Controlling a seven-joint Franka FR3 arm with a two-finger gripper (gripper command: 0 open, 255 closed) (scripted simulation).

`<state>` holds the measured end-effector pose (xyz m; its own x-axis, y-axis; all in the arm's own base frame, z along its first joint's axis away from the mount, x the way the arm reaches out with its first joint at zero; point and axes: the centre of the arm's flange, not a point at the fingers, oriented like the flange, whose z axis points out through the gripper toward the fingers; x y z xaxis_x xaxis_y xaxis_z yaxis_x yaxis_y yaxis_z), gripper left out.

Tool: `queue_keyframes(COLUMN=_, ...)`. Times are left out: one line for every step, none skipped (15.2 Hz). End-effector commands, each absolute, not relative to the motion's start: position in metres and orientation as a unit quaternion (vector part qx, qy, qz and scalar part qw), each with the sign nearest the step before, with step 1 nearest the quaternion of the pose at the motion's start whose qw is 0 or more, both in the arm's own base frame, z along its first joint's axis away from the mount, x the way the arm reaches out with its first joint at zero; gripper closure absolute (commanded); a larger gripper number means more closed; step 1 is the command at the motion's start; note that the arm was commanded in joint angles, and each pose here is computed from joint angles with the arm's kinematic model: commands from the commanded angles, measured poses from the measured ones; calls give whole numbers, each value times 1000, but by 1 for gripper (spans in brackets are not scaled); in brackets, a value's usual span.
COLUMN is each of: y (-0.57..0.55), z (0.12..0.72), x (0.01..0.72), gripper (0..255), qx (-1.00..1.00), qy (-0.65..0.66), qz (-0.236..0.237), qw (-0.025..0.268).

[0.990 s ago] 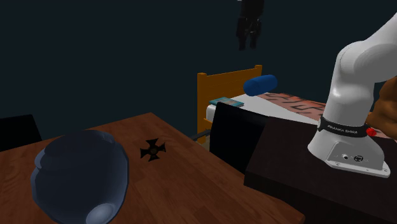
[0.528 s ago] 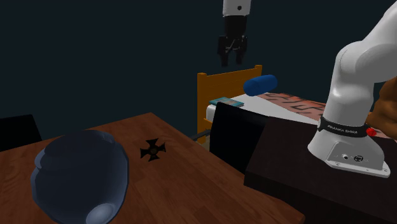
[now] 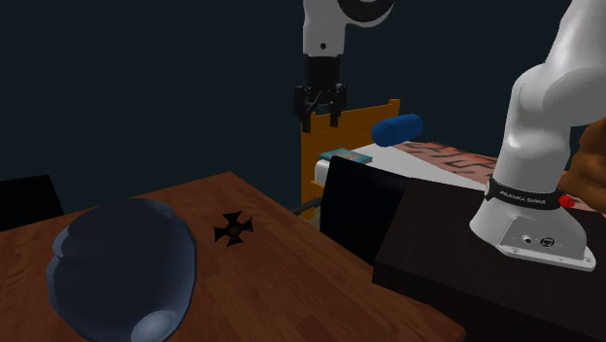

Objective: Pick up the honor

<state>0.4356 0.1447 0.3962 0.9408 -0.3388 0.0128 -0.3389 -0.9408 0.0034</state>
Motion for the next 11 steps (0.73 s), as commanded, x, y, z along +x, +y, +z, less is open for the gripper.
queue_keyframes(y=160, z=380, x=452, gripper=0, qx=983, qy=-185, qz=5, qw=0)
queue_keyframes(y=167, z=373, x=460, gripper=0, qx=982, qy=-191, qz=4, qw=-2)
queue_keyframes(y=175, z=365, x=467, gripper=0, qx=980, qy=-197, qz=4, qw=-3)
queue_keyframes(y=182, z=357, x=474, gripper=0, qx=979, qy=-203, qz=3, qw=-4)
queue_keyframes(y=189, z=349, x=482, gripper=0, qx=978, qy=-209, qz=2, qw=-5)
queue_keyframes(y=197, z=342, x=489, gripper=0, qx=977, qy=-215, qz=2, qw=-6)
queue_keyframes(y=204, z=334, x=497, gripper=0, qx=975, qy=-221, qz=1, qw=-7)
queue_keyframes(y=211, z=326, x=505, gripper=0, qx=974, qy=-227, qz=1, qw=-9)
queue_keyframes(y=218, z=318, x=513, gripper=0, qx=972, qy=-233, qz=0, qw=-10)
queue_keyframes(y=225, z=311, x=521, gripper=0, qx=971, qy=-239, qz=-1, qw=-11)
queue_keyframes(y=232, z=303, x=529, gripper=0, qx=970, qy=-245, qz=-1, qw=-12)
